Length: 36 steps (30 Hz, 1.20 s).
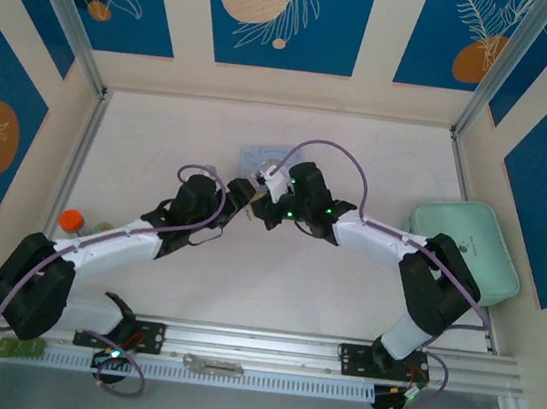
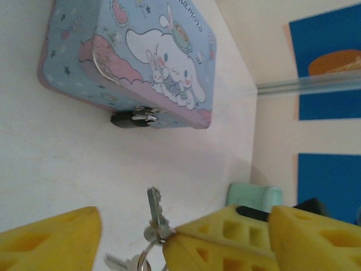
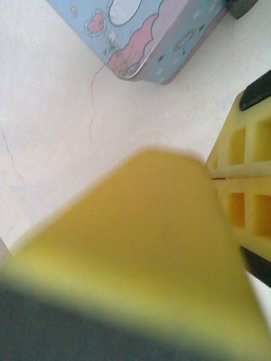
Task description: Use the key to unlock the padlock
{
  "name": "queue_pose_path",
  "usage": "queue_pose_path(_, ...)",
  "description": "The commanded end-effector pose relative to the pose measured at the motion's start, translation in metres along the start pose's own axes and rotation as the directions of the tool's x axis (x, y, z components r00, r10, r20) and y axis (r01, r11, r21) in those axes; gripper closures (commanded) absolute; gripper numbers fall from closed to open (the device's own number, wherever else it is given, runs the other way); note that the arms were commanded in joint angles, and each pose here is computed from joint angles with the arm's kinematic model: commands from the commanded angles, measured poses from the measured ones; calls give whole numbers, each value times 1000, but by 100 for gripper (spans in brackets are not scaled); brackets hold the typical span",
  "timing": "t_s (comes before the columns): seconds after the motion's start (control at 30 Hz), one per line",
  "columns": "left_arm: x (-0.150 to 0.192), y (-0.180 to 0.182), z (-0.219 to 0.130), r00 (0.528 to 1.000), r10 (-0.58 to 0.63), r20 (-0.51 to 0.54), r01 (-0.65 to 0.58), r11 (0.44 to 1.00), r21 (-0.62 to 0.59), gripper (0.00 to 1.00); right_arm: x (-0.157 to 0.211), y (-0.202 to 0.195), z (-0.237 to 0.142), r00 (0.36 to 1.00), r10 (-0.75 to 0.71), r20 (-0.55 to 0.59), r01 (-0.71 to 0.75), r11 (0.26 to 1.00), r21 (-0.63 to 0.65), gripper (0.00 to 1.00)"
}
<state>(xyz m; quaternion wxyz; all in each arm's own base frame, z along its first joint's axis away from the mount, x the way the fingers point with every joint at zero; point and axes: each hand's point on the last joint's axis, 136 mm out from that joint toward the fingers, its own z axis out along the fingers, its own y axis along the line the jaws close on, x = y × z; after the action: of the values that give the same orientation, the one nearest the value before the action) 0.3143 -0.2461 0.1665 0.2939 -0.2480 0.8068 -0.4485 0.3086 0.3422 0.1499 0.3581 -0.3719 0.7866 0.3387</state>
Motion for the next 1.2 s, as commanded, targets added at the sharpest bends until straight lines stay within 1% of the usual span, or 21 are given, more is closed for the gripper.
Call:
queue_pose_path(0.0, -12, -22, -14, 996, 74, 40, -77, 995, 63, 19, -20, 5, -17, 995, 83, 61, -76, 992, -103, 100)
queue_pose_path(0.03, -17, -24, -17, 994, 92, 58, -96, 993, 67, 17, -21, 5, -22, 991, 115, 67, -105, 985, -135, 100)
queue_pose_path(0.1, -23, -32, -21, 987, 133, 87, -141, 986, 94, 18, -25, 6, -33, 980, 186, 70, -168, 963, -212, 100)
queue_pose_path(0.13, -26, -37, -22, 982, 160, 95, -171, 978, 120, 18, -27, 7, -39, 973, 221, 70, -198, 948, -250, 100)
queue_pose_path(0.2, -27, -46, -22, 973, 206, 101, -221, 959, 178, 18, -28, 8, -48, 963, 261, 70, -232, 930, -284, 100)
queue_pose_path(0.27, -29, -50, -22, 971, 214, 106, -232, 948, 218, 19, -27, 8, -53, 961, 266, 75, -237, 931, -277, 100)
queue_pose_path(0.37, -26, -63, -20, 960, 260, 107, -280, 914, 293, 24, -22, 10, -57, 964, 258, 70, -233, 939, -255, 100)
queue_pose_path(0.43, -21, -75, -20, 934, 338, 118, -358, 867, 347, 28, -20, 10, -60, 963, 261, 68, -237, 939, -251, 100)
queue_pose_path(0.53, -15, -84, -16, 907, 405, 115, -415, 817, 401, 36, -20, 15, -63, 961, 267, 66, -241, 934, -263, 100)
queue_pose_path(0.63, -10, -92, -14, 902, 419, 101, -416, 787, 456, 45, -21, 16, -66, 959, 274, 71, -247, 932, -267, 100)
queue_pose_path(0.77, -1, -97, -11, 909, 411, 72, -386, 763, 519, 47, -25, 16, -69, 956, 281, 86, -249, 929, -275, 100)
queue_pose_path(0.93, 4, -96, -9, 911, 409, 51, -371, 759, 536, 54, -30, 13, -71, 951, 294, 101, -255, 924, -284, 100)
queue_pose_path(1.17, 3, -97, -13, 912, 406, 57, -371, 759, 534, 74, -31, 7, -70, 946, 307, 107, -268, 922, -281, 100)
